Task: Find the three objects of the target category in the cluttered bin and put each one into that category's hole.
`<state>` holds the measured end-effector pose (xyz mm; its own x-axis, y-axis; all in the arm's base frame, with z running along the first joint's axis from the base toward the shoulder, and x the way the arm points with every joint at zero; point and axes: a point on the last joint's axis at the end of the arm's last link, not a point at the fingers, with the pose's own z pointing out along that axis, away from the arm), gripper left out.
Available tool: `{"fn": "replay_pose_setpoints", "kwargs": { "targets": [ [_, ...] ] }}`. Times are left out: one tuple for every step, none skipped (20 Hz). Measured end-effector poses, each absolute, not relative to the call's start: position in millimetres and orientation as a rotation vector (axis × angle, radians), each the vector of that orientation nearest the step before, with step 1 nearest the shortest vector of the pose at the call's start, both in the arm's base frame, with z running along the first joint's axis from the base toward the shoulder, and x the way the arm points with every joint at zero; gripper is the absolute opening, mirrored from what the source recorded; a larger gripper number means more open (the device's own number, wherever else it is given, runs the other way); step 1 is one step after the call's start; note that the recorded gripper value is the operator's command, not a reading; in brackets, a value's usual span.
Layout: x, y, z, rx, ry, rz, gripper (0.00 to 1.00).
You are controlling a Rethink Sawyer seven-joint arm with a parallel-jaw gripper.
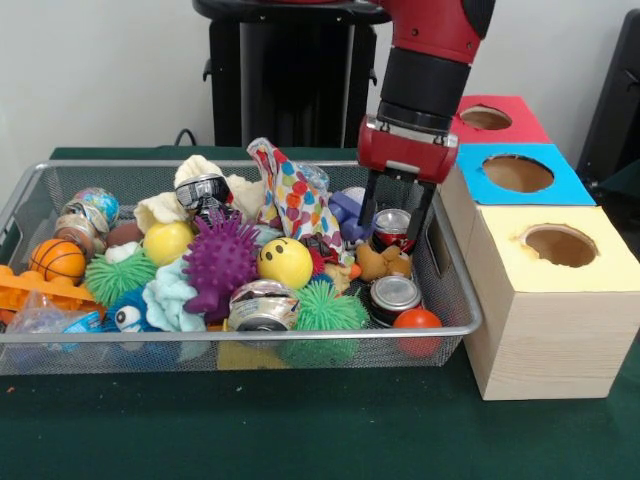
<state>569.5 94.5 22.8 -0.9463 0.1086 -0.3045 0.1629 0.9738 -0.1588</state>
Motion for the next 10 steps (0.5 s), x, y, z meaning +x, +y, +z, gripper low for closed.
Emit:
{"fn": "replay_pose_setpoints", "kwargs": {
  "targets": [
    [563.4,97.5,13.0,0.192,2.843,-0.266,1.00],
    [561.7,98.2,10.3,0.190,2.848,-0.268,1.00],
    [560.0,98.8,7.6,0.189,2.853,-0.269,1.00],
    [557.6,99.4,3.9,0.187,2.861,-0.271,1.00],
    [555.3,99.8,0.4,0.186,2.868,-0.273,1.00],
    [552.0,100.3,-4.7,0.184,2.877,-0.276,1.00],
    [546.8,101.2,-13.2,0.181,2.890,-0.281,1.00],
    [544.7,101.6,-16.6,0.180,2.894,-0.283,1.00],
    [543.7,101.8,-18.2,0.179,2.896,-0.283,1.00],
    [542.1,102.0,-21.1,0.178,2.899,-0.285,1.00]
  ]
}}
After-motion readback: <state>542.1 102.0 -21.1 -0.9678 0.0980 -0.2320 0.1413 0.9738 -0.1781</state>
